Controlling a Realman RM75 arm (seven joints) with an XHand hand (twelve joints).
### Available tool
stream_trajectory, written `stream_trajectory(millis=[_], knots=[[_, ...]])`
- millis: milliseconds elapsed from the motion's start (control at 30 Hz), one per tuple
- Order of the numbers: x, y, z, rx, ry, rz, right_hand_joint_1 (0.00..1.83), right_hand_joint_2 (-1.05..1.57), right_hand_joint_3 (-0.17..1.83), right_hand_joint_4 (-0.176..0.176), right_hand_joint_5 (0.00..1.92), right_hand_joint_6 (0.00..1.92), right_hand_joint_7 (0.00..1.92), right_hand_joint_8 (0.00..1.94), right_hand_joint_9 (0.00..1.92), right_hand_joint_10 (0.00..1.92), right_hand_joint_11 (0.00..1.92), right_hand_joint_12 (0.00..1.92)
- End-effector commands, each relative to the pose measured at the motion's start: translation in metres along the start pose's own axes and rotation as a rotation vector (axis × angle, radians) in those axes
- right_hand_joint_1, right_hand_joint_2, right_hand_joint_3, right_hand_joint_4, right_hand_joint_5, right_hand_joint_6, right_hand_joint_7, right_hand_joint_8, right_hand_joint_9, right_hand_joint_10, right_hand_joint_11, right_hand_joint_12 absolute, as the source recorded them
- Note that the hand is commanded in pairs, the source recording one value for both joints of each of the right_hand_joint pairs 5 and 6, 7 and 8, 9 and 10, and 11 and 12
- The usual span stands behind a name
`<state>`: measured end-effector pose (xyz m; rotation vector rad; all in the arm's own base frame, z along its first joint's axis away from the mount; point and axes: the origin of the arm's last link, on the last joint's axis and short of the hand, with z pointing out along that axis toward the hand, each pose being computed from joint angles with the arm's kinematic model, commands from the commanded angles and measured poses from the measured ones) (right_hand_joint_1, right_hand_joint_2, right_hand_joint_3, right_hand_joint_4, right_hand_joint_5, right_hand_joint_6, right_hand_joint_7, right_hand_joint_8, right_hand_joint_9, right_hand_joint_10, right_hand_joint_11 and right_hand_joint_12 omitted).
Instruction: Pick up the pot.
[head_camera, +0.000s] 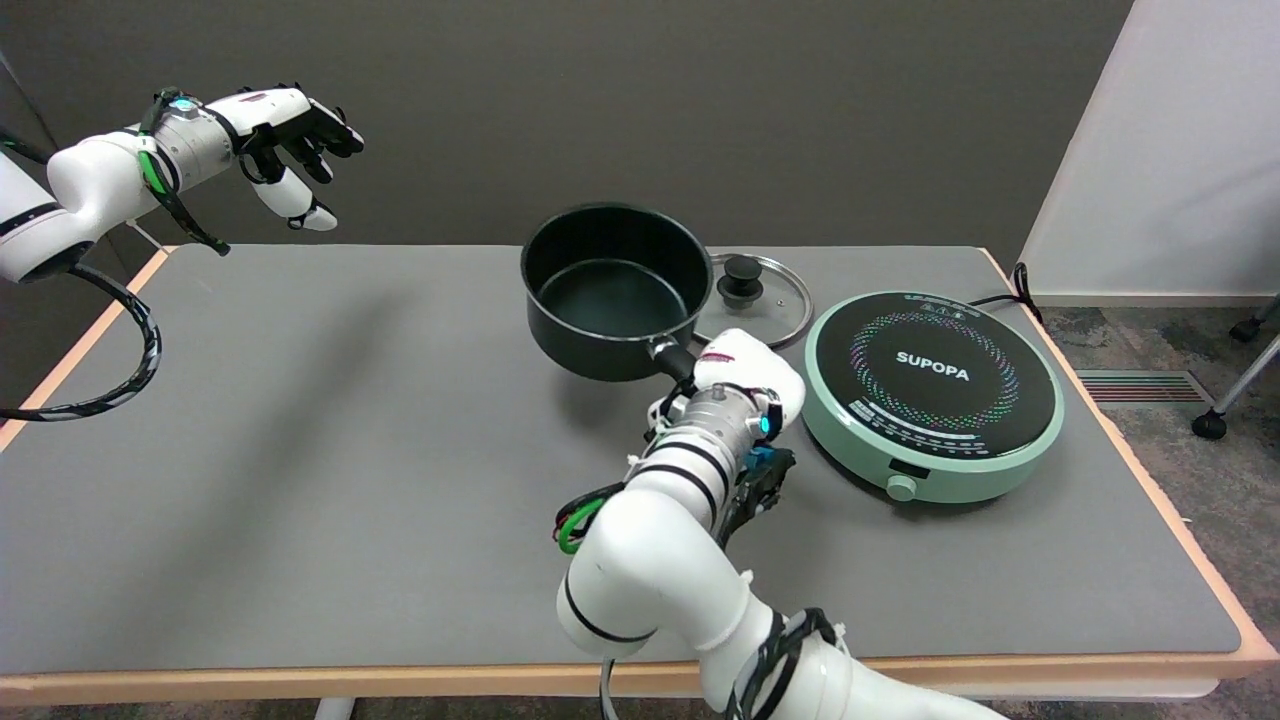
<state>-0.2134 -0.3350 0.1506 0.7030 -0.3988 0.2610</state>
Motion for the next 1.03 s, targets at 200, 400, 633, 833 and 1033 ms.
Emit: stream_trajectory(millis=[200,400,633,833,1033], knots=[[0.071,0.033,-0.014,0.095,0.244,-0.116,1.07,1.21,0.87,-0.064,1.86,1.86,1.86,1.86,1.86,1.86,1.86,1.86],[0.089,0.066,-0.022,-0.009,0.359,-0.145,1.09,1.18,0.87,-0.067,1.85,1.85,1.85,1.85,1.85,1.85,1.85,1.85],[0.092,0.091,-0.030,-0.062,0.472,-0.176,1.10,1.17,0.88,-0.070,1.84,1.84,1.84,1.84,1.84,1.84,1.84,1.84],[0.094,0.093,0.012,-0.012,0.428,-0.099,1.10,1.17,0.88,-0.070,1.84,1.84,1.84,1.84,1.84,1.84,1.84,1.84],[0.109,0.086,0.077,0.086,0.300,-0.064,1.10,1.18,0.87,-0.070,1.84,1.84,1.84,1.84,1.84,1.84,1.84,1.84]])
